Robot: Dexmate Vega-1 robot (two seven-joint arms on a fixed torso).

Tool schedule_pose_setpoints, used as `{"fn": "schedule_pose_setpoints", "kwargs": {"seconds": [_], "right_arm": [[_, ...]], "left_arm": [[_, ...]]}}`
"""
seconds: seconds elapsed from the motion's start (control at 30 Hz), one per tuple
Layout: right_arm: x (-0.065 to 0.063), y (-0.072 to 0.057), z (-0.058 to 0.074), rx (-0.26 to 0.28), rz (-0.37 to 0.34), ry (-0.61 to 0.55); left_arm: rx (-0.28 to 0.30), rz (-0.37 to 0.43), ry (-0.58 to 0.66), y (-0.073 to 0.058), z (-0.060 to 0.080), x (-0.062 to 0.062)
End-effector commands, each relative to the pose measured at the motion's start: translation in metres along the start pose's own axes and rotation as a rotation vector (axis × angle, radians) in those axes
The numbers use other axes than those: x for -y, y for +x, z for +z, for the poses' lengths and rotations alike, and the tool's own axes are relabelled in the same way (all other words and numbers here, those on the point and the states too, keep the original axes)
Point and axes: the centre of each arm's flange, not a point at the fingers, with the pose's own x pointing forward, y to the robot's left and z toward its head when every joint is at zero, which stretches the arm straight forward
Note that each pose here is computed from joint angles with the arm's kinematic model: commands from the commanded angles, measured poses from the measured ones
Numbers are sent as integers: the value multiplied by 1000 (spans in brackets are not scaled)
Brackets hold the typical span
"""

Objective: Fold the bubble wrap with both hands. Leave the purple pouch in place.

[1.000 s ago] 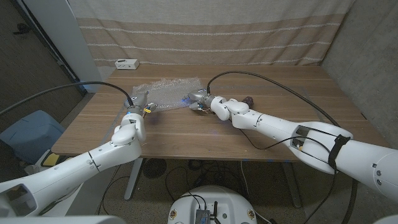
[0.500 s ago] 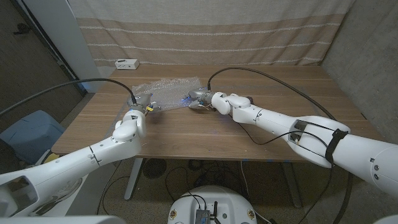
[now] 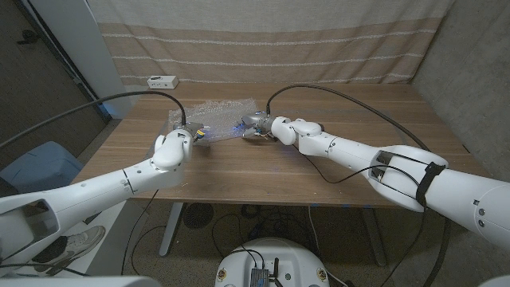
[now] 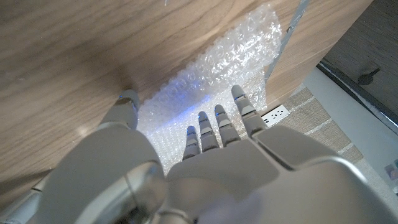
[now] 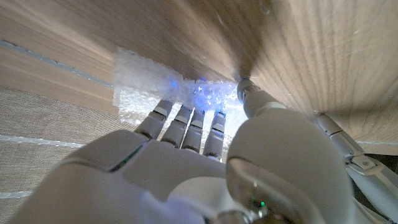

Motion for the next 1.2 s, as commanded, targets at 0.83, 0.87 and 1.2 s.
{"fn": "schedule_pose_setpoints", "kwargs": {"seconds": [0.83,0.87,1.2], "right_arm": [[1,-8,2,10,-12,-25],[1,-8,2,12,-7,-29],[-4,-9,7,28,16,-53]], "left_arm": [[-125,560,508,-11,7,8],[-114,566,529,-11,8,6],[30,623,720,-8,16,-14]]}}
